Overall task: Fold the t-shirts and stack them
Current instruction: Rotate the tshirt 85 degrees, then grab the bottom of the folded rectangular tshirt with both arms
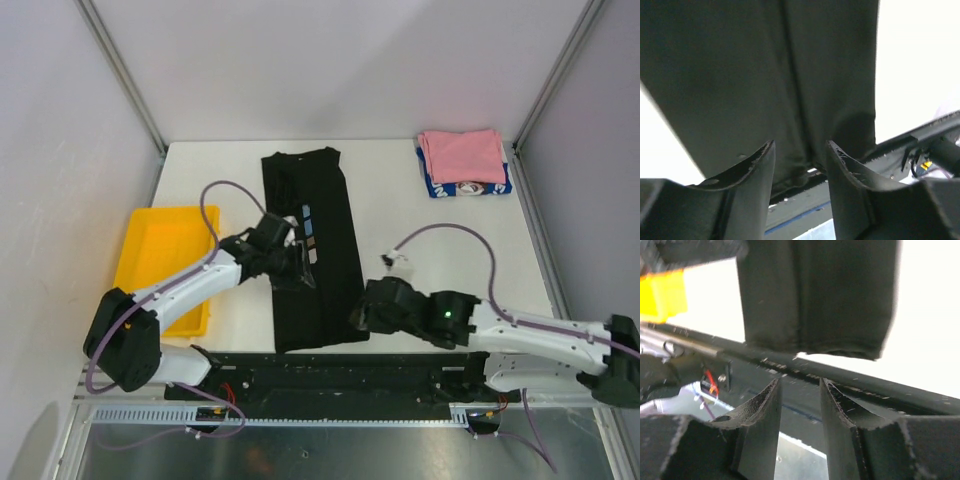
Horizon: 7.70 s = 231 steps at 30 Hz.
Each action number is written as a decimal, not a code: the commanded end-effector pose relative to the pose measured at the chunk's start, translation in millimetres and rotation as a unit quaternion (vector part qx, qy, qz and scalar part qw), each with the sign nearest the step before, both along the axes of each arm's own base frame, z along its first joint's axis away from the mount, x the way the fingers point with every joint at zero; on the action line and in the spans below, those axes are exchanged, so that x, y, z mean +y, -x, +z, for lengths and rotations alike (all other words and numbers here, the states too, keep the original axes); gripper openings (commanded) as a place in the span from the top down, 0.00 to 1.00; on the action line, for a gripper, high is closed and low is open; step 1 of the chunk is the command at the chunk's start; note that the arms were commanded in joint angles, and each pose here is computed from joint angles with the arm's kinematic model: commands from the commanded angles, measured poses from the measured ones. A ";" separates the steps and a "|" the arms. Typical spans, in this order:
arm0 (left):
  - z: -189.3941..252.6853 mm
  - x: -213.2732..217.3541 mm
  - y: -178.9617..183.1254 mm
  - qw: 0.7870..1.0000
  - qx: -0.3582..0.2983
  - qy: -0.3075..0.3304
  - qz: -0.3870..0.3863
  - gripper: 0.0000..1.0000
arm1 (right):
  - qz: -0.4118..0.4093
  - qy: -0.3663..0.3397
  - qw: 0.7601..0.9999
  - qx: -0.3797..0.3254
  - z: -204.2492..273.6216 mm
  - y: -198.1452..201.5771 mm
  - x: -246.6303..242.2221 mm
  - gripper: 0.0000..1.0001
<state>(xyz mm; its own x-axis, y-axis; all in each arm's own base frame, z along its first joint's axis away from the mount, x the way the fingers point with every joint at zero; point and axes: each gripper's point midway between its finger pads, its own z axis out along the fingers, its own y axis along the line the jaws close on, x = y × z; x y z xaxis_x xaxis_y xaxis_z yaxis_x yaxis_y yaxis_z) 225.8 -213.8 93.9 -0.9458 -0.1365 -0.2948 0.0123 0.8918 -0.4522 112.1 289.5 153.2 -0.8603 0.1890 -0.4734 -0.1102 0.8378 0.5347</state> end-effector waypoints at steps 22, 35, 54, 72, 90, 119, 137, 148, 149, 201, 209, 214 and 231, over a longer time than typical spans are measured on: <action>-64.3 -83.0 102.8 0.994 0.094 0.041 -0.038 0.78 | -0.050 -0.139 0.985 0.093 -30.0 -75.0 -20.0 0.62; -75.1 -73.3 114.0 0.993 0.107 0.027 -0.033 0.85 | -0.026 -0.095 0.982 0.160 -90.1 -38.7 -11.4 0.63; -55.6 -83.9 111.1 0.993 0.087 0.051 -0.056 0.84 | -0.052 -0.053 0.988 0.137 -89.7 -30.3 -62.6 0.57; 10.7 -81.8 96.5 0.995 0.022 0.095 -0.030 0.82 | -0.026 -0.145 0.980 0.131 -57.3 -52.1 -7.7 0.67; -42.8 71.3 120.2 0.983 0.016 -0.034 0.182 0.70 | 0.008 -0.051 0.983 0.173 -115.6 -14.9 8.7 0.69; -80.9 61.8 131.8 0.986 0.065 -0.046 0.146 0.60 | 0.010 -0.071 0.983 0.166 -99.6 -19.0 12.7 0.70; -76.9 53.7 128.2 0.986 0.062 -0.016 0.155 0.79 | 0.018 -0.075 0.984 0.157 -85.4 -25.5 18.1 0.70; -66.7 47.6 123.9 0.988 0.052 -0.005 0.146 0.98 | -0.034 -0.034 0.993 0.108 -48.2 -30.5 -29.5 0.60; -66.1 47.2 123.5 0.988 0.051 -0.004 0.146 0.98 | -0.043 -0.024 0.993 0.103 -48.4 -31.0 -37.8 0.58; -61.4 44.2 123.5 0.990 0.048 0.004 0.135 1.00 | -0.080 0.027 0.977 0.194 -139.7 -8.2 -38.0 0.72; -62.9 43.4 130.9 0.991 0.056 0.013 0.123 1.00 | -0.072 0.021 0.979 0.191 -129.9 1.9 -36.7 0.99; -65.8 43.3 139.9 0.990 0.062 0.026 0.125 1.00 | -0.064 0.028 0.981 0.182 -123.2 19.1 -37.3 1.00; 11.7 44.6 47.1 0.980 -0.076 0.003 0.182 1.00 | -0.058 0.003 0.997 0.052 -41.6 -82.2 -18.0 1.00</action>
